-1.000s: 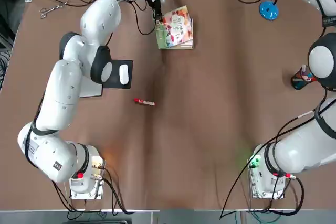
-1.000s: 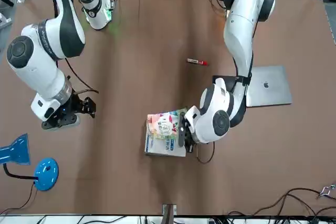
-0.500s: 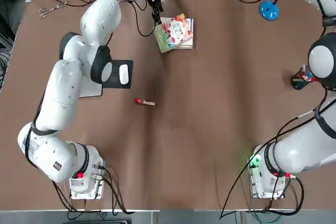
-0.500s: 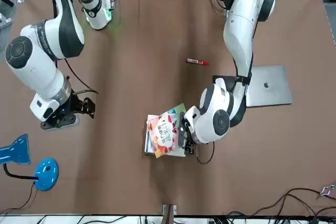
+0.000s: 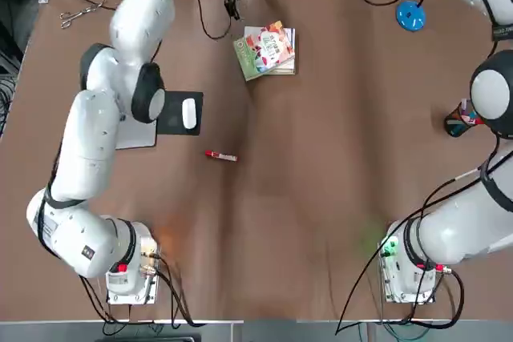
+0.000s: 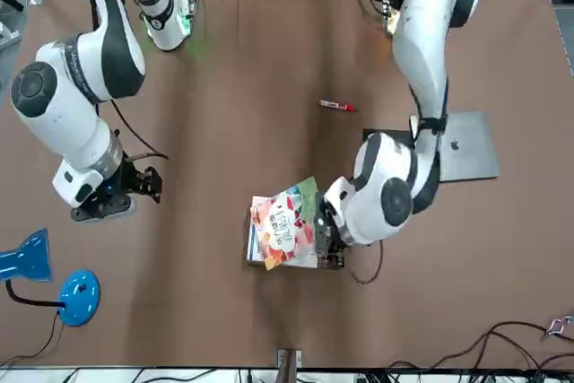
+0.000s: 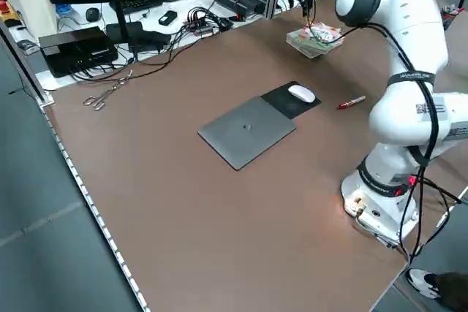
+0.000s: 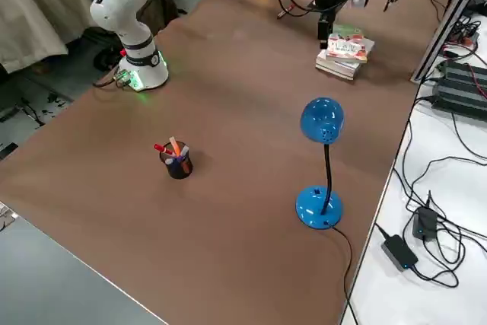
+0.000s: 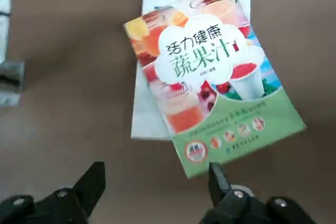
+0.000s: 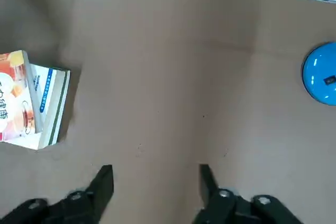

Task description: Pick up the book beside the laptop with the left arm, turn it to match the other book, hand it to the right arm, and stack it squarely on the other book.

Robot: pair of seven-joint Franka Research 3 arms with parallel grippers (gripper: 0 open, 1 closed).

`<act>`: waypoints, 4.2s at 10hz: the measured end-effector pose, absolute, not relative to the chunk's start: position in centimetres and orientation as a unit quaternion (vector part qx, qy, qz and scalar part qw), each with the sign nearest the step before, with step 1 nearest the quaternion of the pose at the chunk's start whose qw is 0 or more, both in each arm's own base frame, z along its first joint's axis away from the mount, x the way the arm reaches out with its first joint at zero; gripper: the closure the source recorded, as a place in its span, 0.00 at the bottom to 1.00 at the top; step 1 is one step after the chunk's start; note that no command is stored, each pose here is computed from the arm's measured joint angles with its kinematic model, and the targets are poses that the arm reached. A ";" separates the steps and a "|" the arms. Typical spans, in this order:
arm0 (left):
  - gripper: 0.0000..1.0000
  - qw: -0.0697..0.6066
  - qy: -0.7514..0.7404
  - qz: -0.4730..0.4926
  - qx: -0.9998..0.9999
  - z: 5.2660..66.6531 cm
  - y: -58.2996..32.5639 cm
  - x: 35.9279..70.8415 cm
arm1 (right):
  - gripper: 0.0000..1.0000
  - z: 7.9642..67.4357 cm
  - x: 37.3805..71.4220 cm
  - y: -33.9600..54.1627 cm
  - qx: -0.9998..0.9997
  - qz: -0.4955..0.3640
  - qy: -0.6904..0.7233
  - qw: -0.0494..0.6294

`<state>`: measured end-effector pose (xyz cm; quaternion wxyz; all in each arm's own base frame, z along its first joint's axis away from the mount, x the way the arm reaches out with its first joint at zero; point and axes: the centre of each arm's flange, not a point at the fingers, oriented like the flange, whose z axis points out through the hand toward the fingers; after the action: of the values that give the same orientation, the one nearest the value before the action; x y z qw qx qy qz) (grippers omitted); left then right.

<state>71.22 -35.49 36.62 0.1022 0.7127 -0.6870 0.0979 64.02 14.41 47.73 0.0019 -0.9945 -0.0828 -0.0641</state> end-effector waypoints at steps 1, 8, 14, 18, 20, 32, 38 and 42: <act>0.10 0.098 -0.643 0.074 0.756 38.8 -33.6 71.2 | 0.51 47.6 63.9 14.4 -0.995 -0.059 -0.083 0.001; 0.00 0.017 -0.235 -0.090 0.968 50.3 -20.1 68.2 | 0.96 45.1 63.5 20.7 -0.998 -0.065 -0.013 0.023; 0.00 0.018 -0.042 -0.061 0.997 57.6 -10.0 62.2 | 1.00 37.1 61.4 36.2 -0.964 -0.094 0.222 0.114; 0.00 0.022 -0.021 -0.011 0.999 58.2 -5.3 53.8 | 1.00 33.4 62.4 43.9 -0.920 -0.104 0.333 0.179; 0.00 0.012 -0.018 -0.004 1.000 59.1 -5.1 52.4 | 1.00 29.9 63.0 45.0 -0.894 -0.116 0.373 0.218; 0.00 0.013 -0.016 -0.015 1.000 60.7 -4.8 56.8 | 0.98 20.4 61.7 52.0 -0.876 -0.128 0.371 0.280; 0.00 0.012 -0.014 -0.020 1.000 59.9 -4.7 57.3 | 0.98 20.3 63.3 50.0 -0.870 -0.134 0.385 0.278; 0.00 0.012 -0.013 -0.021 1.000 59.6 -4.6 57.7 | 0.99 20.3 63.6 49.6 -0.864 -0.135 0.398 0.277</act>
<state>57.70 -4.64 59.61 0.0118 0.9996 -0.0127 -0.0210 63.65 49.64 20.29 0.2772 -0.8642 0.3978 -0.1346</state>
